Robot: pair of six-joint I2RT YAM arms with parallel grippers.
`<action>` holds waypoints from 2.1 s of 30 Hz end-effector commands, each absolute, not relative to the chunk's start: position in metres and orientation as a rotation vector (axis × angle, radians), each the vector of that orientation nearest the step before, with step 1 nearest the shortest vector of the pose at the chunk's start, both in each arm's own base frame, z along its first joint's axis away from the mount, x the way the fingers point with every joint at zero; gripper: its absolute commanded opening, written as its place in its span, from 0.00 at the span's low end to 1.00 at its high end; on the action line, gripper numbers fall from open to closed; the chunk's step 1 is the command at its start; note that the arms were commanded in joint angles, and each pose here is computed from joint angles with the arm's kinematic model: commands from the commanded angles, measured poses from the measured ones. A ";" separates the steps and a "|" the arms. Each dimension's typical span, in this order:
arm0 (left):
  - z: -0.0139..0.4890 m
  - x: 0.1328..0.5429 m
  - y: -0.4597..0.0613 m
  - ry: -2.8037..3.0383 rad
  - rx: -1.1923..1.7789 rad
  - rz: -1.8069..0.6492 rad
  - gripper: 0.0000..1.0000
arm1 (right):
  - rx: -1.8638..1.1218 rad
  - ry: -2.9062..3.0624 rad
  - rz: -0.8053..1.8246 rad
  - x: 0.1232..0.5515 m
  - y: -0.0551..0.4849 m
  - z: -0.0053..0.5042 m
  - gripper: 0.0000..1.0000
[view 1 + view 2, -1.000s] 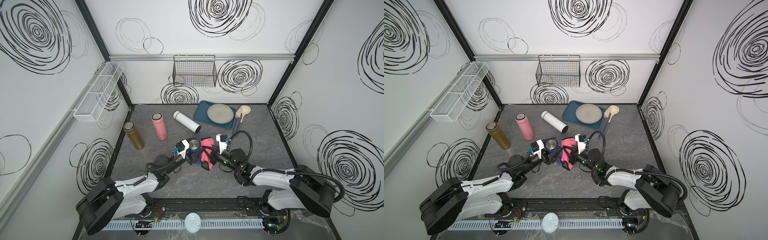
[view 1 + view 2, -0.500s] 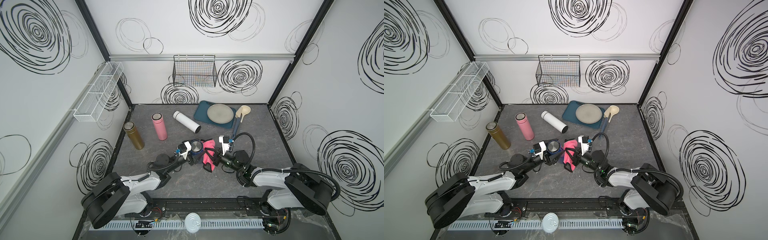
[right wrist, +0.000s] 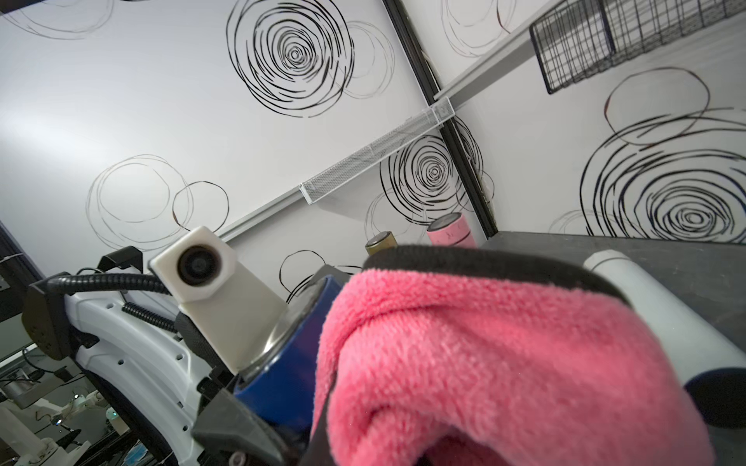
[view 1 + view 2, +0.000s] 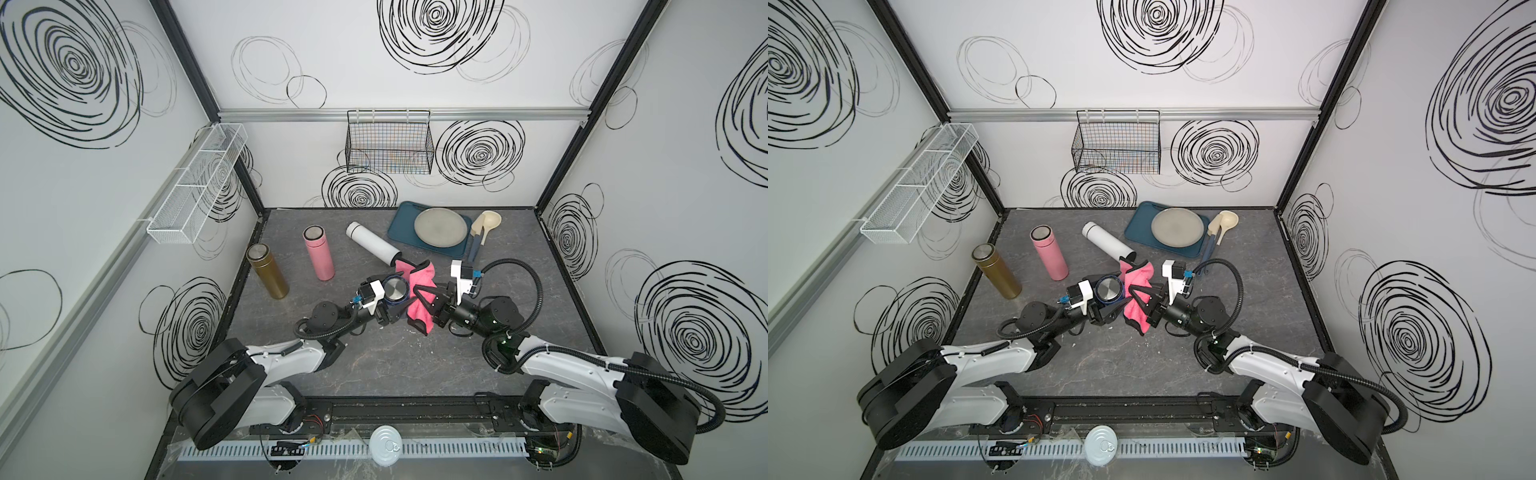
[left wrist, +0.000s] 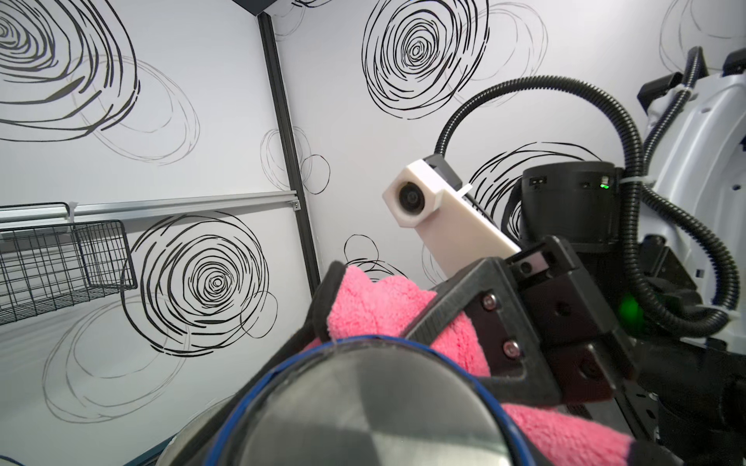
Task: Wipe the surface of the thermos
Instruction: Wipe the dirt from the surface of the thermos.
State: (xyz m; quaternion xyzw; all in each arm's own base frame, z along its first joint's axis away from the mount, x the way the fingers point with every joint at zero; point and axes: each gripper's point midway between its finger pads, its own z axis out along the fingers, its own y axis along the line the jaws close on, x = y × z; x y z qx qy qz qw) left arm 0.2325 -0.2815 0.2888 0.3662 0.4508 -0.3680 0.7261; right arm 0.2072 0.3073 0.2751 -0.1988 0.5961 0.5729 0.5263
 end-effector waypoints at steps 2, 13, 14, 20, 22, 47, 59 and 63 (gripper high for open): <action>0.328 0.216 -0.279 0.783 0.827 -0.784 0.00 | -0.458 1.585 1.404 0.210 0.311 0.217 0.00; 0.318 0.198 -0.292 0.716 1.024 -0.830 0.00 | -0.640 1.347 1.431 0.185 0.315 0.305 0.00; 0.318 0.196 -0.293 0.714 1.035 -0.834 0.00 | -0.646 1.339 1.434 0.183 0.315 0.306 0.00; 0.310 0.195 -0.300 0.724 1.107 -0.849 0.00 | -0.561 1.474 1.402 0.194 0.314 0.253 0.00; 0.310 0.193 -0.300 0.718 1.114 -0.853 0.00 | -0.528 1.523 1.413 0.197 0.311 0.234 0.00; 0.308 0.193 -0.297 0.711 1.131 -0.821 0.00 | -0.545 1.678 1.421 0.202 0.326 0.193 0.00; 0.309 0.193 -0.284 0.716 1.082 -0.743 0.00 | -0.645 1.418 1.436 0.183 0.322 0.284 0.00; 0.307 0.191 -0.284 0.710 1.090 -0.742 0.00 | -0.601 1.480 1.428 0.187 0.321 0.259 0.00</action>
